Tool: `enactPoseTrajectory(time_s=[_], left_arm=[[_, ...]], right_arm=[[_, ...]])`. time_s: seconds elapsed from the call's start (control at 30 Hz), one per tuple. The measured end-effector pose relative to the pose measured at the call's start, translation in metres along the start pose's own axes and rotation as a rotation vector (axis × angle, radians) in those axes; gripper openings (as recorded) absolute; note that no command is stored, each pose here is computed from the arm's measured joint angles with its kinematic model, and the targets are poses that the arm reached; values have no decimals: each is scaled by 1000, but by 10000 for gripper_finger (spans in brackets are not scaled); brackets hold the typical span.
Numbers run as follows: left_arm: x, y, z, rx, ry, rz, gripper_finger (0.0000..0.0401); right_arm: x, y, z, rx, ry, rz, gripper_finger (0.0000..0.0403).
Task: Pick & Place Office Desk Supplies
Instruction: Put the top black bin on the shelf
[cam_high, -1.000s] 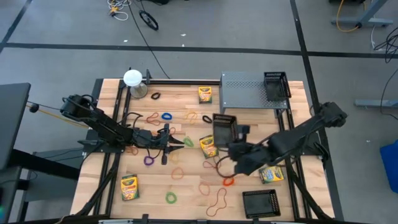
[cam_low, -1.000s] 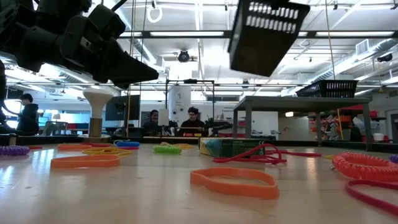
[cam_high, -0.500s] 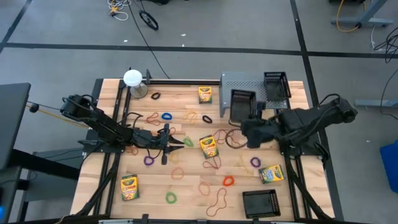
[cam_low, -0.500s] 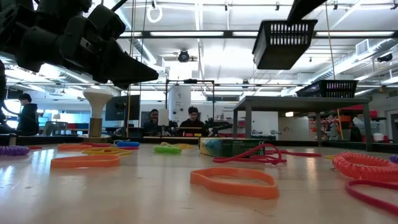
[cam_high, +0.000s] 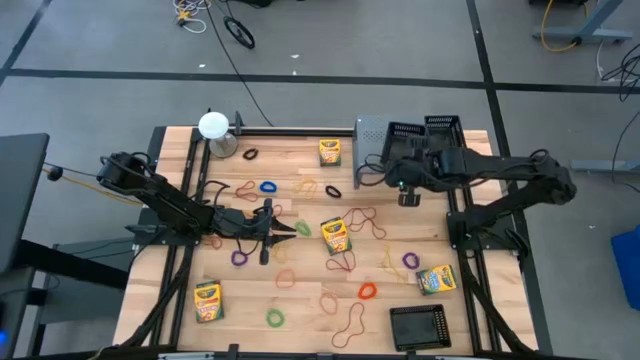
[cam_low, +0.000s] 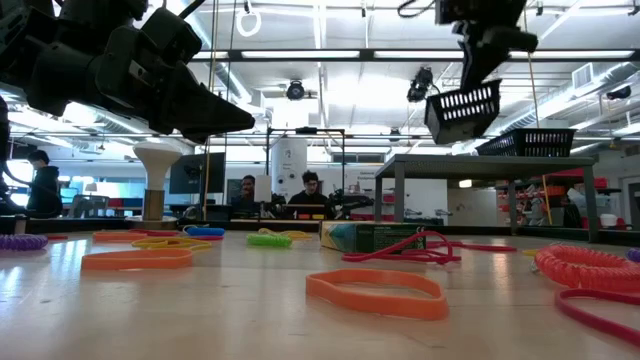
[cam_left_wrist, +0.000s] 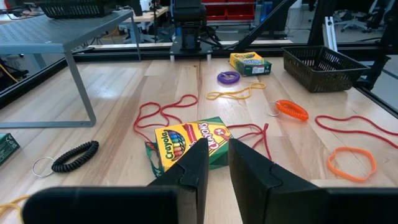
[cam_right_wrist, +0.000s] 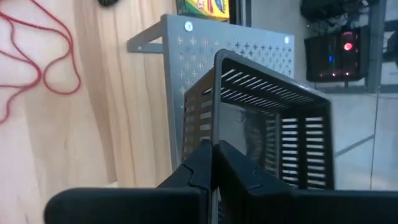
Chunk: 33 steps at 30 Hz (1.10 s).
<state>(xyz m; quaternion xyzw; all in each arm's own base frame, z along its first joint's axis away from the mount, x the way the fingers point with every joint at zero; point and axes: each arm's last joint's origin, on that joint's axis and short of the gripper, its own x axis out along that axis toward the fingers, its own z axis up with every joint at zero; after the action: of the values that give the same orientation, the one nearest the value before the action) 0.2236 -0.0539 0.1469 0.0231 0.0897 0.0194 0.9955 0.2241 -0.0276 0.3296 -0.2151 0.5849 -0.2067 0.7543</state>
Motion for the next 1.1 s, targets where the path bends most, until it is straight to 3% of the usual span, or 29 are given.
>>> enactPoseTrajectory(time_s=[0.37,0.83,1.1], left_arm=[[0,0,0,11,4,0,68],[0,0,0,10,4,1,68],[0,0,0,10,4,1,68]], right_arm=[[25,-8,-33,-12,-32,-36,20],[43,-10,-42,-54,-32,-28,22],[43,-11,-43,-38,-15,-67,75]])
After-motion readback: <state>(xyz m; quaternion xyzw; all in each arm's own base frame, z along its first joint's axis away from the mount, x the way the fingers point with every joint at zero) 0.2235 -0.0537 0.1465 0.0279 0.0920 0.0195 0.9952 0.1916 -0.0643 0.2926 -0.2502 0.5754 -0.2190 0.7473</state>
